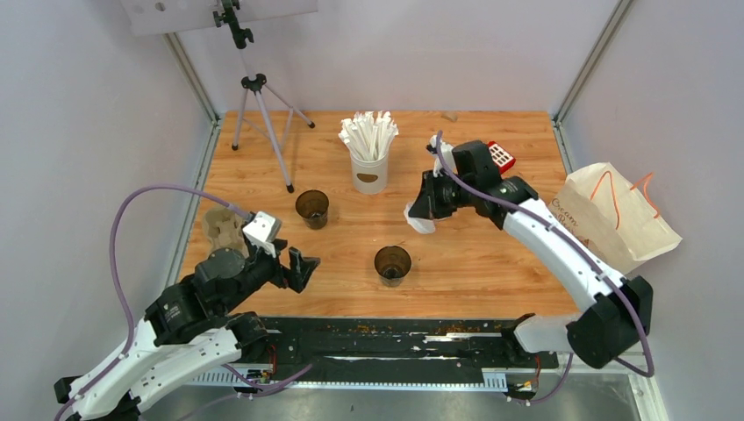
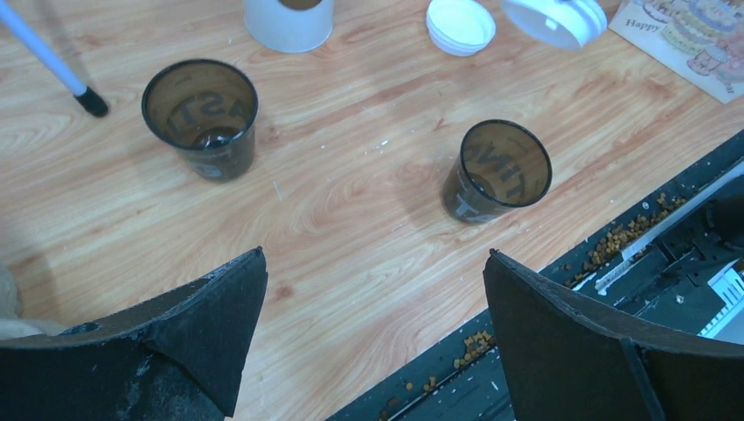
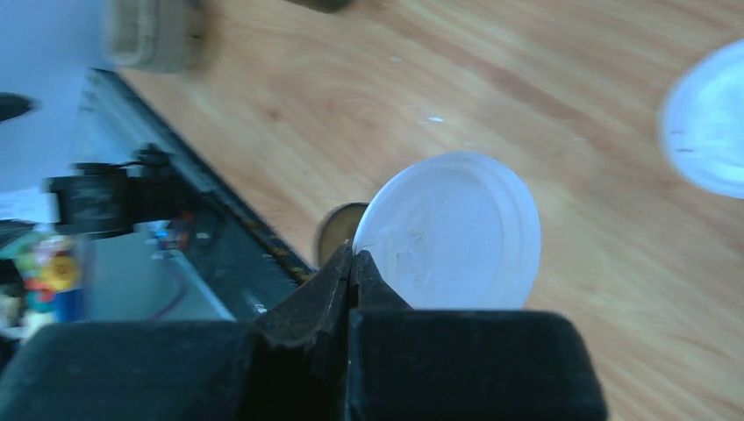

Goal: Pack the takeout coffee

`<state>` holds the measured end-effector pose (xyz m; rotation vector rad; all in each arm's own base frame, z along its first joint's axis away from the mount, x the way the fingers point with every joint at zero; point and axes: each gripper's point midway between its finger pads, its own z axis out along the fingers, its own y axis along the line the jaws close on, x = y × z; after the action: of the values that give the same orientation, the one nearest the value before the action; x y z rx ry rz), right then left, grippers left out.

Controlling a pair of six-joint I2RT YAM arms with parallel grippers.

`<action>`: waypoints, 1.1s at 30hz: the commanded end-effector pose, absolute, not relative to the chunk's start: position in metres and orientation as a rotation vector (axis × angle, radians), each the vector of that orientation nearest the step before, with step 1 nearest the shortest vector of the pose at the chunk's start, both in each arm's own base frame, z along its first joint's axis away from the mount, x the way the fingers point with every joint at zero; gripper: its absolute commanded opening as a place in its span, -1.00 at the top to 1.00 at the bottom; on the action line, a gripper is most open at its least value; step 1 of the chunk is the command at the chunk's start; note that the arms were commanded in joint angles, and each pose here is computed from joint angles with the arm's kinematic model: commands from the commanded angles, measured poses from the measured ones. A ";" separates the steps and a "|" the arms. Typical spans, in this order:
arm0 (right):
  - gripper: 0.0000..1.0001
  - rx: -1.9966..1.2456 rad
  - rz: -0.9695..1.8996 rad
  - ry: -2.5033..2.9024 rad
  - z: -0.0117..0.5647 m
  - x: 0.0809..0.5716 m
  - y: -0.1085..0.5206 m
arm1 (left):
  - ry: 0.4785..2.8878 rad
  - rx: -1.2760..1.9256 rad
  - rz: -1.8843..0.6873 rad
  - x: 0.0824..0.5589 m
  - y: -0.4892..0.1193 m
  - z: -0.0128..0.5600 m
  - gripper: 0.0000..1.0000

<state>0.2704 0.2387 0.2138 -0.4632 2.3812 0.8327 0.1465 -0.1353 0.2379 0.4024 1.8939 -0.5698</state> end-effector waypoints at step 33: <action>1.00 -0.263 1.764 1.922 0.356 0.173 0.362 | 1.506 0.574 -0.720 0.163 -0.195 0.316 -1.00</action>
<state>0.1689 0.3552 0.3259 -0.3001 2.0464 1.6855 0.1608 -0.1889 0.3016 0.5491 1.5615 -0.7194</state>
